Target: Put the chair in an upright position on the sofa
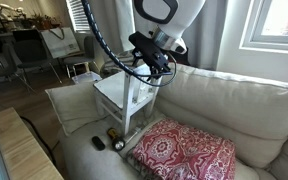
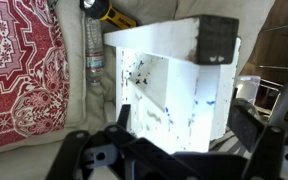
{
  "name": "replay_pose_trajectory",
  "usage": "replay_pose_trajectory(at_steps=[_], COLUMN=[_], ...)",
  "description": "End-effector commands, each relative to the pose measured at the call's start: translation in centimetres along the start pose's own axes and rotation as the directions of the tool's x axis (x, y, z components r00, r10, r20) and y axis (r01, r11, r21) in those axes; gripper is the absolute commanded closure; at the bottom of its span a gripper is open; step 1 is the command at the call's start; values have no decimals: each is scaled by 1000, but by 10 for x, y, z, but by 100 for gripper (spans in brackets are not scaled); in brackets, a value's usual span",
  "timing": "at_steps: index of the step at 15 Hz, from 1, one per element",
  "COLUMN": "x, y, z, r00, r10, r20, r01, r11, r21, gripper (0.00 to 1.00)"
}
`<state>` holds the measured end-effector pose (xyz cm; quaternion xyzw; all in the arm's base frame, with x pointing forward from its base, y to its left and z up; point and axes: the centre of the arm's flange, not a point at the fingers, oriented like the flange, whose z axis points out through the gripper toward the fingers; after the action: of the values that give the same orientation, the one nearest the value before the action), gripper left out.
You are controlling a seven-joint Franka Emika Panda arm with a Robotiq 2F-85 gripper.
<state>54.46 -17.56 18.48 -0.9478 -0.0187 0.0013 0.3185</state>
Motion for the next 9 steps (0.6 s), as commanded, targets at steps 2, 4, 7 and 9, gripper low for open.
replay_pose_trajectory(at_steps=[2,4,7,9], x=[-5,-6,-7,-8], y=[6,7,10,13], z=[-3,4,17,24], r00=[999,997,992,989], r10=[-30,-44,-71,-77], r20=[-31,-56,-108,-127], r01=[30,43,65,69], r11=[1000,999,996,995], r21=[-7,-18,-53,-67], gripper=[0,0,0,25])
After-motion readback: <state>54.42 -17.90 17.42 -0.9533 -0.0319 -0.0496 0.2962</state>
